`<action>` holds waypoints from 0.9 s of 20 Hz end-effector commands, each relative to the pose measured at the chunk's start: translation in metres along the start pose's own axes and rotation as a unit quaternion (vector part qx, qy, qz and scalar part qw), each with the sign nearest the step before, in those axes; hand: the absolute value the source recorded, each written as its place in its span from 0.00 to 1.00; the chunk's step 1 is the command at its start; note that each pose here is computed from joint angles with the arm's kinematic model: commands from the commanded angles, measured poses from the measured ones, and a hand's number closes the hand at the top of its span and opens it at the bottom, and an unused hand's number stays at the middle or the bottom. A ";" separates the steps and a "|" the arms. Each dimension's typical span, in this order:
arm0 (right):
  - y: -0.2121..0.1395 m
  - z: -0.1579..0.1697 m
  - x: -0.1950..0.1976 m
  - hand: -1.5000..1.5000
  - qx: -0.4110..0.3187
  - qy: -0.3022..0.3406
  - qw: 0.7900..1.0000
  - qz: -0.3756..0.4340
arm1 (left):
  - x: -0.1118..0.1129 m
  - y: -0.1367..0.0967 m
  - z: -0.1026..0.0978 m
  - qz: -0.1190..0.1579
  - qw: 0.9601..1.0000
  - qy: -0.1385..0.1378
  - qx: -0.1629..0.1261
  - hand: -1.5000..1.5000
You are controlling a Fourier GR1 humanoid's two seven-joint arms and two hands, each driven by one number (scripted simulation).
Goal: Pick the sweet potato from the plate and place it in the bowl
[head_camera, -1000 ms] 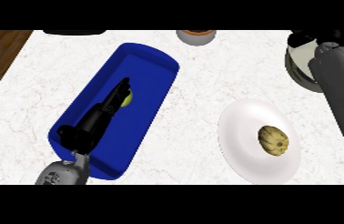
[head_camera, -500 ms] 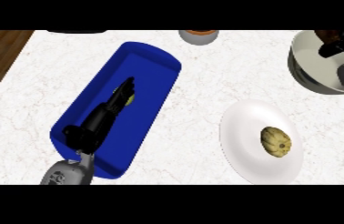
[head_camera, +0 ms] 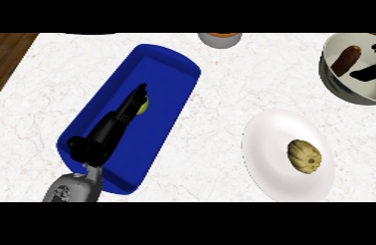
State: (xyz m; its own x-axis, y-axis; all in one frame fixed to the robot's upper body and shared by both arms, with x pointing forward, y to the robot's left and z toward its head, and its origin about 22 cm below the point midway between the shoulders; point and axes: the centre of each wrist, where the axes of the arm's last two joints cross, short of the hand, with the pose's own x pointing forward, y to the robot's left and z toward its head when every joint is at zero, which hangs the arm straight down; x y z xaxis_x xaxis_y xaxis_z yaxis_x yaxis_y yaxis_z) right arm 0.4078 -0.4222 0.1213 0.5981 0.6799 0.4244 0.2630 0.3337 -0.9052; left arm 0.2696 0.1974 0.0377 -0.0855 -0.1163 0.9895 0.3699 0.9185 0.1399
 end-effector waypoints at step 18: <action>-0.071 -0.012 -0.111 0.00 -0.184 0.063 0.942 -0.274 | -0.005 0.009 0.014 0.003 1.000 0.010 0.016 0.50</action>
State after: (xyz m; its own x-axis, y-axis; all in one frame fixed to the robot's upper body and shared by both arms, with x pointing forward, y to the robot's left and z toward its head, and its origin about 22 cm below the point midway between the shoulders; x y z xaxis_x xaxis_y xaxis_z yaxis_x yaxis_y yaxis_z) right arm 0.3616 -0.4978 0.1393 0.4098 0.4313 0.8038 0.7309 0.3720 -0.5722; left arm 0.2675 0.1976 0.0365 -0.0760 -0.1152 0.9904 0.3554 0.9249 0.1348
